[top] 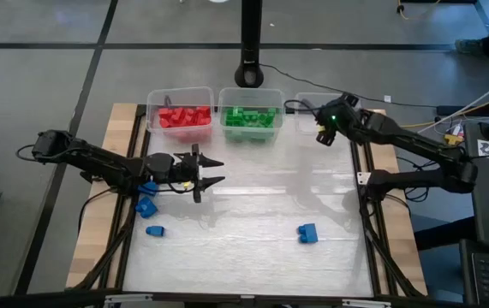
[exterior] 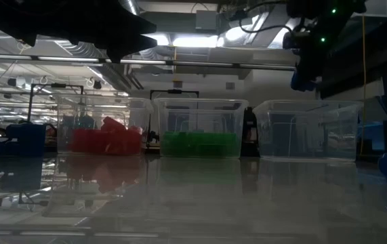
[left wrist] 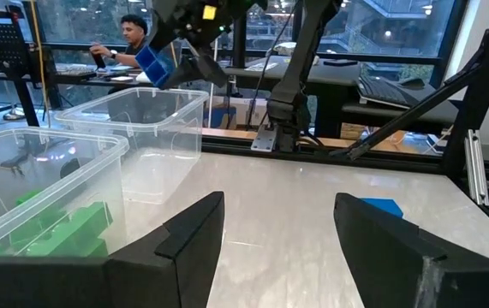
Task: Sort blocks
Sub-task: Put the blue game piece into the right transparent bin
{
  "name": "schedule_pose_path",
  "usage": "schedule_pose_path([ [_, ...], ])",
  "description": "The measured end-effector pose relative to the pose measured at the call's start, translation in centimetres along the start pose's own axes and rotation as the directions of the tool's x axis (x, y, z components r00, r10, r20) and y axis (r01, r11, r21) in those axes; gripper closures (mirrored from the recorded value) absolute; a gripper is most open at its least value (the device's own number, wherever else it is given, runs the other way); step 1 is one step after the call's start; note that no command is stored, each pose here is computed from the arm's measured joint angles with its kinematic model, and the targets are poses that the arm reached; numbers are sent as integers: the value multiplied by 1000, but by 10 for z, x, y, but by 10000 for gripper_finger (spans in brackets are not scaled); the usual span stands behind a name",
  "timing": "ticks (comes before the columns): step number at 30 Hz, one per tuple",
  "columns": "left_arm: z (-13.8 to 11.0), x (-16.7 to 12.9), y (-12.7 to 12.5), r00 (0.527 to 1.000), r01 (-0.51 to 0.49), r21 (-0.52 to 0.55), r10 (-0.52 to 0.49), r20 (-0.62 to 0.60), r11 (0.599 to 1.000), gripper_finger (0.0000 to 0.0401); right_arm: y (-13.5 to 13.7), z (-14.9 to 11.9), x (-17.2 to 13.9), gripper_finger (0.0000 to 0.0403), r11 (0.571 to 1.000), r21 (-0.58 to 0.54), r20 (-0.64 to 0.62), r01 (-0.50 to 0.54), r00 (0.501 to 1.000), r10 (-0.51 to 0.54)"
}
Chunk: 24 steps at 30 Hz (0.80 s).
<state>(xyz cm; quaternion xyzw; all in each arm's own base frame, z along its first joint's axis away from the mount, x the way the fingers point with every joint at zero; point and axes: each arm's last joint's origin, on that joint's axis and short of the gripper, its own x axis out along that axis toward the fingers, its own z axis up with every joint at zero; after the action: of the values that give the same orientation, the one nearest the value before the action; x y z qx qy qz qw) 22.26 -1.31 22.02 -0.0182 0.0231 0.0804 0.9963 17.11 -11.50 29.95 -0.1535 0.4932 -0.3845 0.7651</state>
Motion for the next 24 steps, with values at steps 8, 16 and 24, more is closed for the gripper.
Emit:
schedule_pose_path([
  [8, 0, 0, 0, 1000, 0, 0, 0, 0, 1000, 189, -3, -2, 3, 54, 1000, 8, -20, 10, 1000, -10],
  [16, 0, 0, 0, 1000, 0, 0, 0, -1, 1000, 189, -3, -2, 3, 52, 1000, 7, -18, 3, 1000, -3],
  [24, 0, 0, 0, 1000, 0, 0, 0, -1, 1000, 189, 19, 5, -15, 52, 940, -47, 144, -337, 929, 340],
])
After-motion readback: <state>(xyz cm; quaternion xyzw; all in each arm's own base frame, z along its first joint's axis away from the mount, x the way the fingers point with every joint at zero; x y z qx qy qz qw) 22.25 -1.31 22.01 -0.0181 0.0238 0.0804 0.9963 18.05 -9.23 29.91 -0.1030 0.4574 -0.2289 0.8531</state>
